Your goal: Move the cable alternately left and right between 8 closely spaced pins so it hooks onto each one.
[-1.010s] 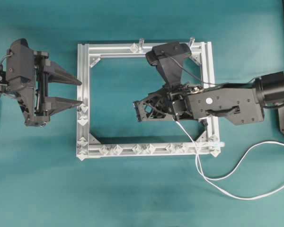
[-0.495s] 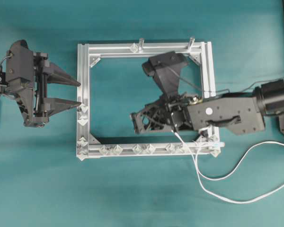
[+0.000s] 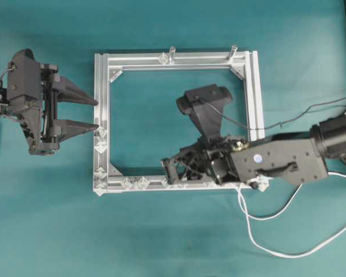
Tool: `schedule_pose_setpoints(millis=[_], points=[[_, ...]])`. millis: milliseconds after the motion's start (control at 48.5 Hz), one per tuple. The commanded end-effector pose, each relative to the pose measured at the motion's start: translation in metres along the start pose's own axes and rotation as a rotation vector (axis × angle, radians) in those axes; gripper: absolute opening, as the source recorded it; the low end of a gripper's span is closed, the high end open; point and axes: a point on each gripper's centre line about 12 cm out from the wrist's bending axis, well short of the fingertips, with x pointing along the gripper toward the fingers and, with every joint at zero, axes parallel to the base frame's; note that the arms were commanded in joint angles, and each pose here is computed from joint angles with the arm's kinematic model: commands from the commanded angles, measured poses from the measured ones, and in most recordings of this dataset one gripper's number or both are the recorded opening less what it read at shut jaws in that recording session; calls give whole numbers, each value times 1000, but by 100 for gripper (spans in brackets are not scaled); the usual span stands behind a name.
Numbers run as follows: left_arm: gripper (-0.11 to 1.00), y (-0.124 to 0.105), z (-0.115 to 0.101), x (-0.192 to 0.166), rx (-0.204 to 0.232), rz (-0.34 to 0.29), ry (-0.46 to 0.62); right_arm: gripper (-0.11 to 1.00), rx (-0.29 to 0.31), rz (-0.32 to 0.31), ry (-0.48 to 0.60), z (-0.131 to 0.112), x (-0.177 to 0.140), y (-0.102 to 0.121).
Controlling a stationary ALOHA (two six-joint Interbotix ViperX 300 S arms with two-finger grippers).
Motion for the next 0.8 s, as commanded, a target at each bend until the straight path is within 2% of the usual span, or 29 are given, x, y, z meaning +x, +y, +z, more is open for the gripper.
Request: schedule_pose_setpoints(millis=[0, 350, 783], points=[[63, -1, 6, -1, -6, -5, -23, 14, 10, 37, 11, -7, -13, 8], [63, -1, 6, -1, -6, -5, -23, 14, 62, 41, 40, -36, -16, 5], [63, -6, 6, -1, 0, -20, -22, 14, 60, 28, 33, -39, -18, 5]])
